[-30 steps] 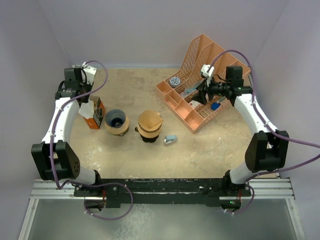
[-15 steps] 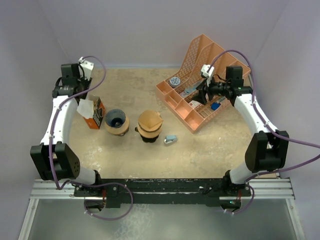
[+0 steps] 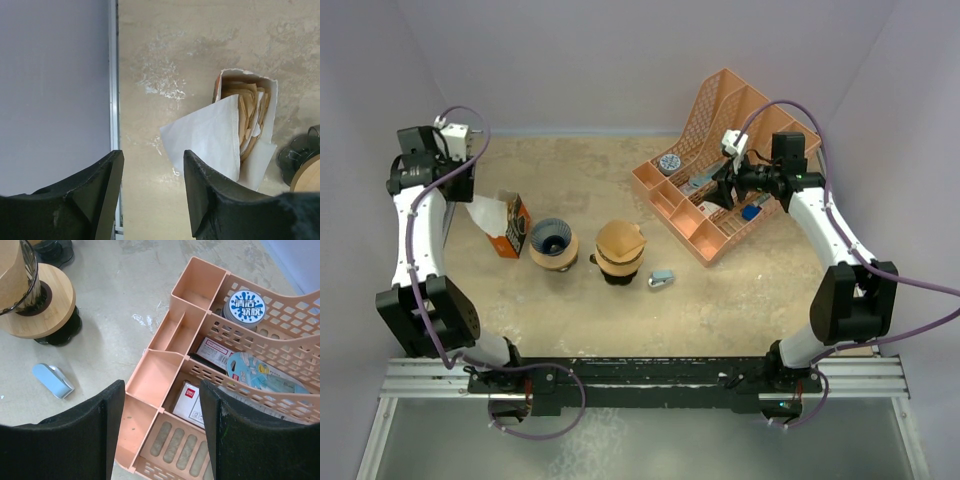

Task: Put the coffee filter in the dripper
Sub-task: Pick up the coffee filter from the coffee filter holder.

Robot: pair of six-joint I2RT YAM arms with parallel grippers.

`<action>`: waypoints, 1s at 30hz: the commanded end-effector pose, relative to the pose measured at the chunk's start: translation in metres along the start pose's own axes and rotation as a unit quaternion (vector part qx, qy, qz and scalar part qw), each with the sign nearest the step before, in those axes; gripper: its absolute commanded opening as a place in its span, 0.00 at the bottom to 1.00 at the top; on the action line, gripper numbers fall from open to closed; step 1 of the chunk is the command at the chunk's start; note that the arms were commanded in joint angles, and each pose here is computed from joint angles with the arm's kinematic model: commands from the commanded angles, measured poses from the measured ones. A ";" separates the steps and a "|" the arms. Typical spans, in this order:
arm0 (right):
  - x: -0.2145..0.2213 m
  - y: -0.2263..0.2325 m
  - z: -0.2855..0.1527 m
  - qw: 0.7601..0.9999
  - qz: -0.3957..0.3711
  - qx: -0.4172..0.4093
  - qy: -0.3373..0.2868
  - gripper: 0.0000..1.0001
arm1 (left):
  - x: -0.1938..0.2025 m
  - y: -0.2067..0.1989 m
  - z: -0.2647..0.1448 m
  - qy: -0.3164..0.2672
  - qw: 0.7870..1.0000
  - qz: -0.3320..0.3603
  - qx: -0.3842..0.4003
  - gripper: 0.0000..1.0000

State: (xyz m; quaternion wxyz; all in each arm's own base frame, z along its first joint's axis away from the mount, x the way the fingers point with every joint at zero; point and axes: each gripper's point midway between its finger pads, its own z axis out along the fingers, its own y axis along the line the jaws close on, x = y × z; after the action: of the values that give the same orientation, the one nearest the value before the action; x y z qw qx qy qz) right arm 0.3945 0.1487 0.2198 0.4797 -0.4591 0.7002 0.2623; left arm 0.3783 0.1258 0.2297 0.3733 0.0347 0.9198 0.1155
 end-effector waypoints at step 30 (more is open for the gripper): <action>-0.011 0.004 0.004 0.999 -0.003 -0.030 -0.018 0.64 | -0.004 -0.024 0.001 -0.003 0.977 -0.096 0.192 0.00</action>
State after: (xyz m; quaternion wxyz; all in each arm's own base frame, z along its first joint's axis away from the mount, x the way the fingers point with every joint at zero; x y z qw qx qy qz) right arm 0.3921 0.1512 0.2056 0.4598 -0.4591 0.7063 0.2810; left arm 0.3786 0.1044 0.1871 0.3333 -0.0143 0.9370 -0.1033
